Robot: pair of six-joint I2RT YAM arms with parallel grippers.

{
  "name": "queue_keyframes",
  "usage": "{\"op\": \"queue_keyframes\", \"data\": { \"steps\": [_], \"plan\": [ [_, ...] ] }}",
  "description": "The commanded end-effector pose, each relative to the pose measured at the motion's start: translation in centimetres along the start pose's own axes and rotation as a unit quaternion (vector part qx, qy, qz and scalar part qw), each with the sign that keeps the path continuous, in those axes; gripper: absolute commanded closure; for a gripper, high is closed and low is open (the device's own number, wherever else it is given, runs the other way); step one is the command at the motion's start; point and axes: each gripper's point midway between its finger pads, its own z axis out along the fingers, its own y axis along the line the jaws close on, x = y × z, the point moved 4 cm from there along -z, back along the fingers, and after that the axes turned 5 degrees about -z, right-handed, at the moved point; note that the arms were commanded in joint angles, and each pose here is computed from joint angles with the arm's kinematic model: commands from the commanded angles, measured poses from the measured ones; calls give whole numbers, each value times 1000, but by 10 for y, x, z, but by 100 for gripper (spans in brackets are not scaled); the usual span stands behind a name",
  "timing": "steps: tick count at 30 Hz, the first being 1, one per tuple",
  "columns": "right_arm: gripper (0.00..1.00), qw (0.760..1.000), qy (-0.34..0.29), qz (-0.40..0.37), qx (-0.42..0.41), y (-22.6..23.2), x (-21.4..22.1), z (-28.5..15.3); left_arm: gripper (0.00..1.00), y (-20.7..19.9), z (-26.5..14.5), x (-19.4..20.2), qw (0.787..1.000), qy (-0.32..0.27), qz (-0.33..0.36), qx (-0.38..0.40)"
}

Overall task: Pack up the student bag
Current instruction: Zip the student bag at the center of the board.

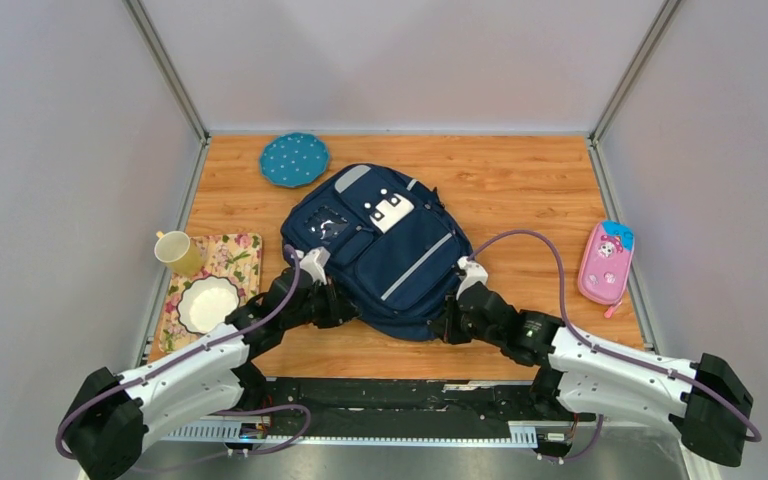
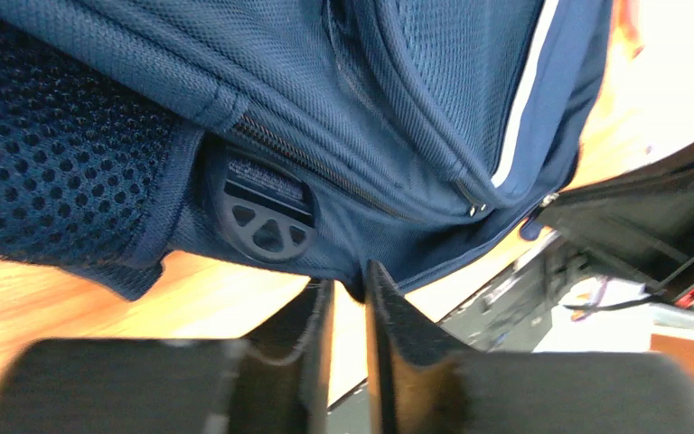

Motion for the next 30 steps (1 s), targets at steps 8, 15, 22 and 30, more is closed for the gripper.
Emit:
{"op": "queue_keyframes", "data": {
  "steps": [8,15,22,30],
  "plan": [
    [100,1000,17,15,-17,-2,11,10,32,-31,-39,-25,973,-54,216,62],
    [100,1000,9,14,-18,-1,7,7,30,-84,-29,2,935,8,326,142],
    [100,1000,1,22,-20,-4,7,-1,28,-99,5,39,923,104,343,139],
    [100,999,-4,24,-32,-4,9,-6,26,-104,24,47,882,84,440,149]
  ]
}}
